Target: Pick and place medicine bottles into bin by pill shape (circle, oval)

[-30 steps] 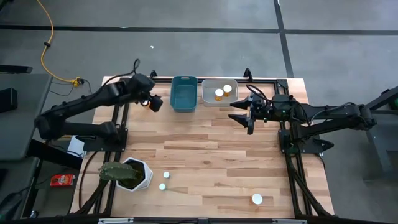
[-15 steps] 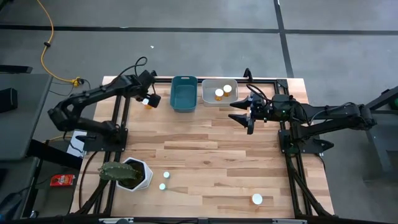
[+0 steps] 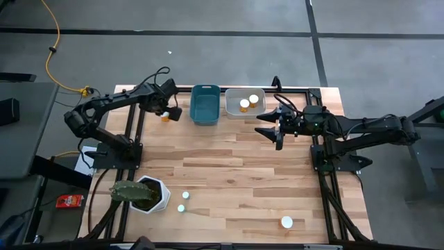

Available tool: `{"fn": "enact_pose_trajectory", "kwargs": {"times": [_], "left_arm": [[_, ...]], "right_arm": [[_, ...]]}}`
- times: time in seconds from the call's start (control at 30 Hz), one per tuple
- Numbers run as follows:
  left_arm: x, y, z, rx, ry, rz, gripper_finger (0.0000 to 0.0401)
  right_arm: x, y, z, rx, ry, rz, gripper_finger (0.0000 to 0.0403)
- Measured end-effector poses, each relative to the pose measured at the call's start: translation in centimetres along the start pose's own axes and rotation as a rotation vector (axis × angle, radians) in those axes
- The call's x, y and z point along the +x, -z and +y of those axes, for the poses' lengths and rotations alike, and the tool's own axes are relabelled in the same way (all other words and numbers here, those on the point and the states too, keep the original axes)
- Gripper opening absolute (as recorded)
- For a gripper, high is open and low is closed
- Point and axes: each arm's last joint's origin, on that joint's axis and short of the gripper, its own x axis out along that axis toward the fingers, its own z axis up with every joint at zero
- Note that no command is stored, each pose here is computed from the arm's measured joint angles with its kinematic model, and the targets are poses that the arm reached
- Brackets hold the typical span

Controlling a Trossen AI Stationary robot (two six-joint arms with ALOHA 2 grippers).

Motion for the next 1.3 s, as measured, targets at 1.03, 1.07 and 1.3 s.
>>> {"fn": "enact_pose_trajectory", "kwargs": {"times": [1.03, 1.07, 1.3], "left_arm": [[0.0, 0.2, 0.0, -0.023, 0.003, 0.02, 0.0192], [-0.1, 0.2, 0.0, -0.019, 0.006, 0.02, 0.019], [-1.8, 0.7, 0.4, 0.02, 0.102, -0.019, 0.0178]], "right_arm": [[0.0, 0.2, -0.1, 0.0, 0.007, 0.025, 0.0268], [0.0, 0.2, -0.1, 0.0, 0.007, 0.026, 0.0268], [0.0, 0.3, 0.0, 0.028, -0.002, 0.028, 0.0268]]}}
